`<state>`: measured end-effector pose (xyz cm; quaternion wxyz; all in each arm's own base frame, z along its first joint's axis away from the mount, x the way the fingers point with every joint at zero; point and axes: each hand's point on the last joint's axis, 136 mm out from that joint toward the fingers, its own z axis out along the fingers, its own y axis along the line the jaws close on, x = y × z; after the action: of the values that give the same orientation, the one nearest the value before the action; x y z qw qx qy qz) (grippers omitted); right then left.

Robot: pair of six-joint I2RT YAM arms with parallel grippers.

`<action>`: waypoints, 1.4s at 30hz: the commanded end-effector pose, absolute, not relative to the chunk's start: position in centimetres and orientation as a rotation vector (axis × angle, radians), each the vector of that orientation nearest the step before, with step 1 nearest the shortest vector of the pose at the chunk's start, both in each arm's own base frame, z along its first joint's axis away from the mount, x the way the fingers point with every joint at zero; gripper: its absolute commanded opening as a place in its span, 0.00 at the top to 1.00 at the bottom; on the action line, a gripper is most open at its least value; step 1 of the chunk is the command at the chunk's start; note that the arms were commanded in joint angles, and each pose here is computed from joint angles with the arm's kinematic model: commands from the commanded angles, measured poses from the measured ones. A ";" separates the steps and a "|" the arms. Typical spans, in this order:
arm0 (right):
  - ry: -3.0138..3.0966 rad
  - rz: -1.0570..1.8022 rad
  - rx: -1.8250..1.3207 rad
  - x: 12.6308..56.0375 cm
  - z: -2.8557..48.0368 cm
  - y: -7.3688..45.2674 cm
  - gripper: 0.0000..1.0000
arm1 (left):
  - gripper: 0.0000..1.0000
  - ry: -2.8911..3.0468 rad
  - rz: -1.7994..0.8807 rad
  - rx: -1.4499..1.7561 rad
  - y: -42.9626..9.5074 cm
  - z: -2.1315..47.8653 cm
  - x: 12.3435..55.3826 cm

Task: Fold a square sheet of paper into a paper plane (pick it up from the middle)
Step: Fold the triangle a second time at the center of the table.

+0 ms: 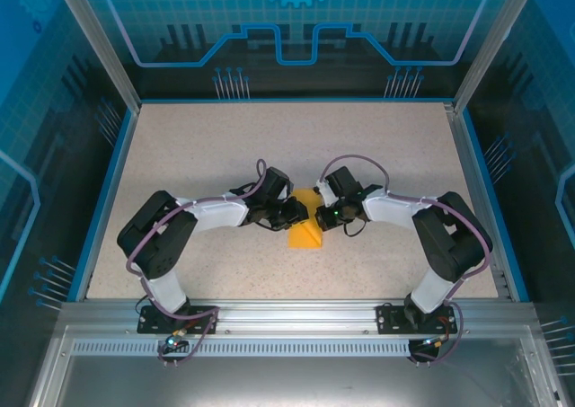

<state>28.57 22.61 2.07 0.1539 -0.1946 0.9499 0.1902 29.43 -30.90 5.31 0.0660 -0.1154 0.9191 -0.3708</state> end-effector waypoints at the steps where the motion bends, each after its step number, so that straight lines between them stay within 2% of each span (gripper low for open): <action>1: 2.749 0.541 -0.528 28.4 1.7 22.0 1.00 | 0.78 2.759 -1.163 -0.320 -31.3 6.4 28.8; 19: 2.758 0.522 -0.521 28.8 1.1 21.9 1.00 | 0.79 2.756 -1.240 -0.301 -32.7 5.9 29.1; 22: 2.756 0.519 -0.523 28.8 1.2 22.0 1.00 | 0.88 2.761 -1.247 -0.309 -32.7 5.6 29.0; 24: 2.755 0.524 -0.522 28.9 1.2 22.0 1.00 | 1.00 2.762 -1.243 -0.317 -32.6 5.6 28.8; 42: 2.771 0.514 -0.528 28.7 0.8 21.8 1.00 | 1.00 2.770 -1.242 -0.363 -32.6 4.4 28.3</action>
<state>28.51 22.44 1.41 0.1480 -0.1934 0.9522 0.1844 28.53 -32.13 4.87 0.0492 -0.1207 0.9065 -0.4017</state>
